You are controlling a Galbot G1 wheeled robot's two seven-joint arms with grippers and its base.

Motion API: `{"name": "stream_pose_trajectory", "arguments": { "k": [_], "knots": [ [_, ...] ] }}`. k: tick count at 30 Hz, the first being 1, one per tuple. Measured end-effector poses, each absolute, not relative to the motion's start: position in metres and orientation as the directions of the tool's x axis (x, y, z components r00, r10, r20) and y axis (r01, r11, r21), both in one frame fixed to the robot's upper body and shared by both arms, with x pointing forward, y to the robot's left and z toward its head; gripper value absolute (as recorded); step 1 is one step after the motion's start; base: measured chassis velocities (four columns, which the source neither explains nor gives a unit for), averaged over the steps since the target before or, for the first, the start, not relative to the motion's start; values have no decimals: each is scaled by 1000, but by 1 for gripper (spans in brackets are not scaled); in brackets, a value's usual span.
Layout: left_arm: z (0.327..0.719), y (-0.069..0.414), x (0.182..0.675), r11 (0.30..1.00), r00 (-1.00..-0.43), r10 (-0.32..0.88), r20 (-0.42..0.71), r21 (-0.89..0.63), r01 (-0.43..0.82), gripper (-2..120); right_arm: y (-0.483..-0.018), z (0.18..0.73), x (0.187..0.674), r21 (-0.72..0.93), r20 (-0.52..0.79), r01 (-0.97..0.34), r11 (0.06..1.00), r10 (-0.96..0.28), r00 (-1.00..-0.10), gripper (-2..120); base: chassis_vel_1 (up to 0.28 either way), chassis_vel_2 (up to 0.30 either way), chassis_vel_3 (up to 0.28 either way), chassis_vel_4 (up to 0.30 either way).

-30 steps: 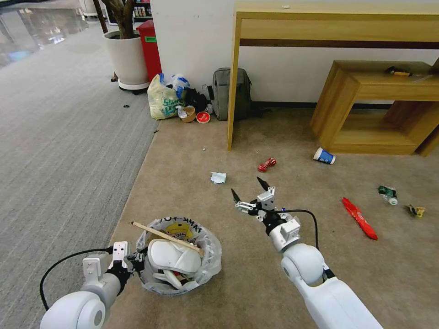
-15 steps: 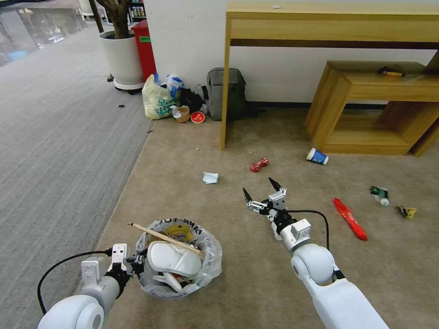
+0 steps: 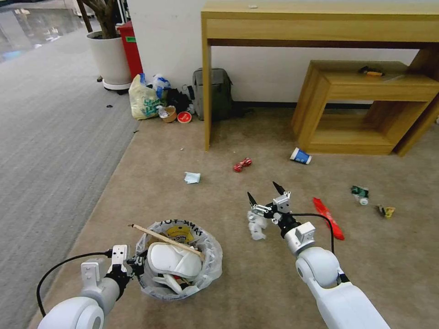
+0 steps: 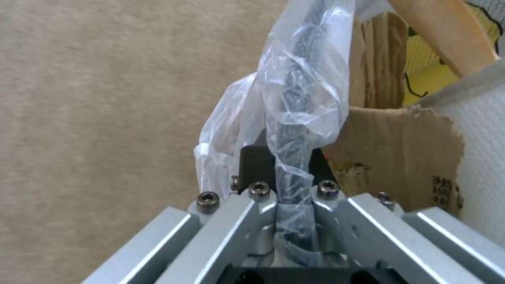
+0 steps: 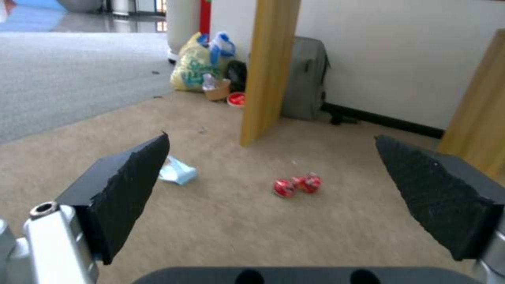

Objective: Pick up the trash bin and place the garbage on the floor into it.

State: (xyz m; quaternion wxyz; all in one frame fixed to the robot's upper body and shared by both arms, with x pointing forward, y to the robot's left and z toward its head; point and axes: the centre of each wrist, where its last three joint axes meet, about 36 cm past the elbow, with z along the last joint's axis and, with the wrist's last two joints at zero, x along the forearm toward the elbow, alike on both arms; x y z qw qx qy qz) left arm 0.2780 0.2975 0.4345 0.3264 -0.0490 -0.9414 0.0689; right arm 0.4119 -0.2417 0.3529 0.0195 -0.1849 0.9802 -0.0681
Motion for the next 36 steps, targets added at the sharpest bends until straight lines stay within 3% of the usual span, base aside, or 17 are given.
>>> {"name": "stream_pose_trajectory", "arguments": {
  "k": [8,15,24,36],
  "knots": [
    [435,298,278,986,-783,137,607,-162,48,0,-257,321,421,-66,105,-393,917,-386,-917,100,-200,-217,185,198],
    [434,299,278,986,-783,135,608,-161,46,0,-309,288,452,-30,261,-511,859,-487,-833,100,-6,-14,14,6],
    [430,297,278,986,-775,133,618,-159,42,0,-283,239,490,109,380,-622,775,-611,-694,100,0,0,0,0],
    [425,298,279,987,-770,127,625,-158,34,0,-247,227,540,84,438,-596,798,-567,-697,100,0,0,0,0]
  ]
}}
